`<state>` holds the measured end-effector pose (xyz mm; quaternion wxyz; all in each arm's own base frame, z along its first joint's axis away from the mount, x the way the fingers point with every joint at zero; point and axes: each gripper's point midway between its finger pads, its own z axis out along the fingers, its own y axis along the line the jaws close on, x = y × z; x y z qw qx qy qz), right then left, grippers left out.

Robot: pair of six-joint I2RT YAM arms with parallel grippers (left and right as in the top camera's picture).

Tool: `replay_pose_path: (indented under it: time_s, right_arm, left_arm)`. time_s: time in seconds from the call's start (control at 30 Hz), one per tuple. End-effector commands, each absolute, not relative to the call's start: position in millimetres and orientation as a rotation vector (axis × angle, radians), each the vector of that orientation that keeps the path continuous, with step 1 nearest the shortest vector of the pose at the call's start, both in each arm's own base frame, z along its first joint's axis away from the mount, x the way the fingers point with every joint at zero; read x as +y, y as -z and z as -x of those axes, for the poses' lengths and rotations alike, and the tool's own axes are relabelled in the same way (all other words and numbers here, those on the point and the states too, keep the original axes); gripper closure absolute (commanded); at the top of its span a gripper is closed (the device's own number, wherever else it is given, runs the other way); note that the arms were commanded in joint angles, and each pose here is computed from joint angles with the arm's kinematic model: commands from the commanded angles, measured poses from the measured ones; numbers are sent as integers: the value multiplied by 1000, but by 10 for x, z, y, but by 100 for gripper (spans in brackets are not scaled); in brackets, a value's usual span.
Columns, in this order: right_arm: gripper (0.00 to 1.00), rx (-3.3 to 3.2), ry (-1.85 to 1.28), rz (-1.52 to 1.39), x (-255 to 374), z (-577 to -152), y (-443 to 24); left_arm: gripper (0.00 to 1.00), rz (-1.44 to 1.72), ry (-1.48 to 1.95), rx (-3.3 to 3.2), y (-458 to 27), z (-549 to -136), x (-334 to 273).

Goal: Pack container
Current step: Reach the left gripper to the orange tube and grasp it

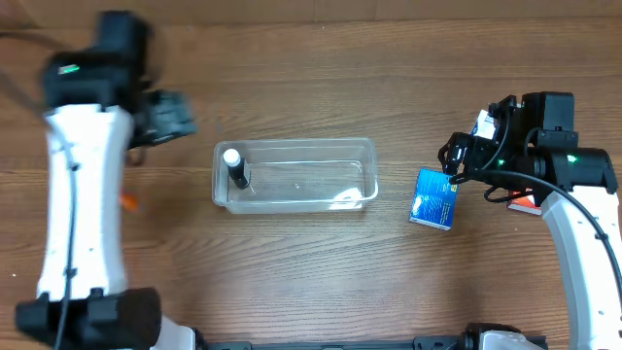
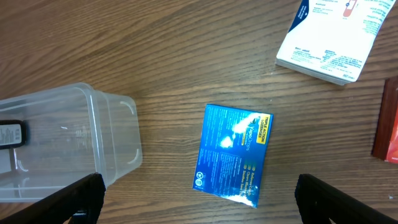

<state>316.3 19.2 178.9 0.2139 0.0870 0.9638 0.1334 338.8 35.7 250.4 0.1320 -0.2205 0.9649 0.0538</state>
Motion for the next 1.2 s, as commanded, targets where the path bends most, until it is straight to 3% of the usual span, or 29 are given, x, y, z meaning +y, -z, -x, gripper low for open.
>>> replay_pose_path:
  time_s: [0.0, 0.13, 0.77, 0.83, 1.03, 1.17]
  right_arm:
    - [0, 2641, -363, -216, 195, -3227, -1900]
    - [0, 2641, -364, -216, 198, -3227, -1901]
    - [0, 2640, -372, -213, 208, -3227, -1903]
    - [0, 2640, -372, -213, 208, -3227, -1903]
    - [0, 2647, -373, -215, 209, -3215, -1875]
    - [0, 2648, -373, -215, 209, -3215, -1852]
  left_arm:
    - [0, 969, -120, 2622, -2844, -3044, 968]
    - [0, 1102, -84, 2638, -2644, -2814, 1283]
    - [1, 1144, 3, 2939, -1037, -3159, 1556]
    - [9, 1151, 6, 2959, -972, -3149, 1551]
    - [46, 1153, -11, 2968, -962, -3129, 1563]
    - [57, 1154, -11, 2970, -962, -3124, 1560]
